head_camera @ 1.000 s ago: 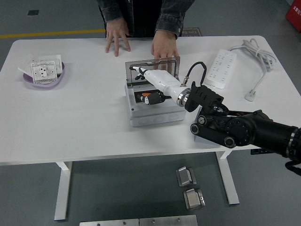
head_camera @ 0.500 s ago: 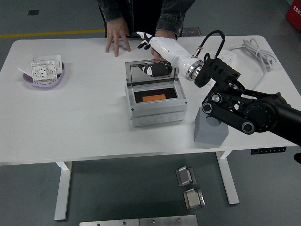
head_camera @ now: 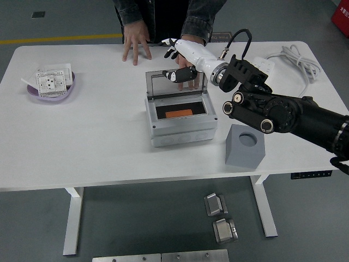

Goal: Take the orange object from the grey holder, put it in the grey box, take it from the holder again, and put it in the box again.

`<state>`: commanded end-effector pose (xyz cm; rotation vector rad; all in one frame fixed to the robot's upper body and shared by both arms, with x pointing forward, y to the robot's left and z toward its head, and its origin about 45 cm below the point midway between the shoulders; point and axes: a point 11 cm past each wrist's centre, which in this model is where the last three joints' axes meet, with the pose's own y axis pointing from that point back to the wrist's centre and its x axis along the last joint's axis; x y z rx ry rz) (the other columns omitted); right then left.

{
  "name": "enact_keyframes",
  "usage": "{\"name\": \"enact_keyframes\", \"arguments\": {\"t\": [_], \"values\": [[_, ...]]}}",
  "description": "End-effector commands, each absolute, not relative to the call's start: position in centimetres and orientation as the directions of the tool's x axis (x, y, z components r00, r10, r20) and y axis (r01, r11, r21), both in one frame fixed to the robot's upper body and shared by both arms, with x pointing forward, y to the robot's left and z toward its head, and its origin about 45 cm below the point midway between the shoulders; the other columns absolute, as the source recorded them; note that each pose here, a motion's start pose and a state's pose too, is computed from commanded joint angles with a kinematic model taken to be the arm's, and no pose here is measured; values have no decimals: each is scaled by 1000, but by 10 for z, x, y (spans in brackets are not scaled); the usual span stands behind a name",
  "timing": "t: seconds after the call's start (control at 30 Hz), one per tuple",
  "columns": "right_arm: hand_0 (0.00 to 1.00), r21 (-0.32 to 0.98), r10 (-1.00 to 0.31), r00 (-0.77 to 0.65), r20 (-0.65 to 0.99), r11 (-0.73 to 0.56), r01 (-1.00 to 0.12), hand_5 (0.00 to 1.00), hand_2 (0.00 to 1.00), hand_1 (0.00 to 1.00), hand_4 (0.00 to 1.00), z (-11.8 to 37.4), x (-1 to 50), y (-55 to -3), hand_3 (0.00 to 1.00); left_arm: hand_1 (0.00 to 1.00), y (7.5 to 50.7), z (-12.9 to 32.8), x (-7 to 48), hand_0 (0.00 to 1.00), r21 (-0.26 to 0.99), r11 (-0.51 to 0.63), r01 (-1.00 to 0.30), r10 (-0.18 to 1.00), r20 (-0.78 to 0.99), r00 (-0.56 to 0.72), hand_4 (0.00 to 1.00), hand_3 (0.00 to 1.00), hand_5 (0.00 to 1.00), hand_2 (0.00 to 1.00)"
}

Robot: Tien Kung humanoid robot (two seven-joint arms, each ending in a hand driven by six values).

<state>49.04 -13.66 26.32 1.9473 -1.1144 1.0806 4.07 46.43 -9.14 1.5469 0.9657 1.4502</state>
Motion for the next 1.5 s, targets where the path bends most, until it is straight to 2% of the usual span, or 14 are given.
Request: {"name": "enact_keyframes", "arguments": {"t": [0.3,0.97,1.0,1.5], "values": [[821,164,-393,335,856,-409,-898,194,713,716,688,241,487,-146,881,655,463,-92,41,658,918,-396,11,917,395,61,629,651,460,613],[819,154,-271,336,902,-525,-837,214,709,713,677,240,445,-142,878,655,458,-94,38,658,923,-385,14,922,384,49,630,651,459,612],[806,155,-268,337,903,-528,-835,245,707,706,683,239,443,-142,878,655,458,-95,38,658,923,-385,14,922,384,49,630,650,458,612],[754,164,-282,357,891,-534,-830,256,702,690,679,226,417,-151,880,656,456,-96,34,658,924,-382,22,924,381,44,630,650,457,612]]}}
